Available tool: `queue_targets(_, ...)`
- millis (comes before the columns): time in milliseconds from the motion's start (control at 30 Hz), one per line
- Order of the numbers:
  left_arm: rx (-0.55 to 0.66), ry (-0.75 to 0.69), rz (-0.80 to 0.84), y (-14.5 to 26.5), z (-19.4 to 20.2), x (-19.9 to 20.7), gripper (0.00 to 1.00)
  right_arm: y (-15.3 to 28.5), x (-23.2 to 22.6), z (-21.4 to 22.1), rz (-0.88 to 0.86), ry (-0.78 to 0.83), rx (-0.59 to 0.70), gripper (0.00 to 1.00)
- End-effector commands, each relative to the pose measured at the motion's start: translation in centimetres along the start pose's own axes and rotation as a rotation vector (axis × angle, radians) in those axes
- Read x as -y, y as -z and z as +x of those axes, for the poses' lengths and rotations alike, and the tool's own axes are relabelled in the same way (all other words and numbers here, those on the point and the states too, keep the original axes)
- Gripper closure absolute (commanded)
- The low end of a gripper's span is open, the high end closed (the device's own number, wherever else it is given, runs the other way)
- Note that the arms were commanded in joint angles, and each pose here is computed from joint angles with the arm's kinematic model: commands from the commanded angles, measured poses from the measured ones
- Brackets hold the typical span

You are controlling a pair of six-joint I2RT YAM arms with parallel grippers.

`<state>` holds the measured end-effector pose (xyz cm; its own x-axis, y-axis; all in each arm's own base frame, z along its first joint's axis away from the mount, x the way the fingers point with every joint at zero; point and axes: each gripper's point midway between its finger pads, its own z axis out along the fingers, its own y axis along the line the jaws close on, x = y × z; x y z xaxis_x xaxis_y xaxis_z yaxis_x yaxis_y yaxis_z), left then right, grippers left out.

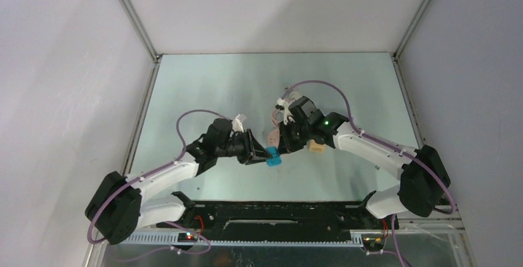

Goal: Insert the plug
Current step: Pick up the plug from the center of the board.

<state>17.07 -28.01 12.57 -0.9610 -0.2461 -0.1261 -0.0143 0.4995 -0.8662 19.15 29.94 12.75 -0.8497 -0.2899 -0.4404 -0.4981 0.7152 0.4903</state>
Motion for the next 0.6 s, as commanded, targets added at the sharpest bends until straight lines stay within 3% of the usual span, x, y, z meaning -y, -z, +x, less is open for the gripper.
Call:
queue_targets(0,0.025,-0.066,0.096,0.2,-1.4,3.6,0.71,2.4,-1.7,-1.9,-0.058,-0.006,0.067,1.0)
queue_targets(167,-0.003,-0.11,0.12,0.2,-1.2,4.3,0.98,3.0,-2.2,-2.2,-0.1,-0.006,0.076,1.0)
queue_targets(300,-0.01,-0.154,0.051,0.4,-1.3,3.4,1.0,3.8,-2.4,-2.6,-0.115,-0.019,0.096,1.0)
queue_targets(333,-0.009,-0.172,0.02,0.5,-1.4,3.0,1.0,4.1,-2.5,-2.9,-0.121,-0.022,0.106,0.96)
queue_targets(400,0.012,-0.226,-0.038,0.8,-1.9,2.3,1.0,5.0,-2.3,-3.6,-0.125,-0.042,0.141,0.76)
queue_targets(467,0.054,-0.322,-0.108,1.6,-2.8,1.7,1.0,6.4,-2.2,-4.3,-0.136,-0.055,0.181,0.47)
queue_targets(567,0.105,-0.461,-0.166,2.8,-3.9,1.2,1.0,8.5,-2.3,-5.1,-0.159,-0.05,0.243,0.21)
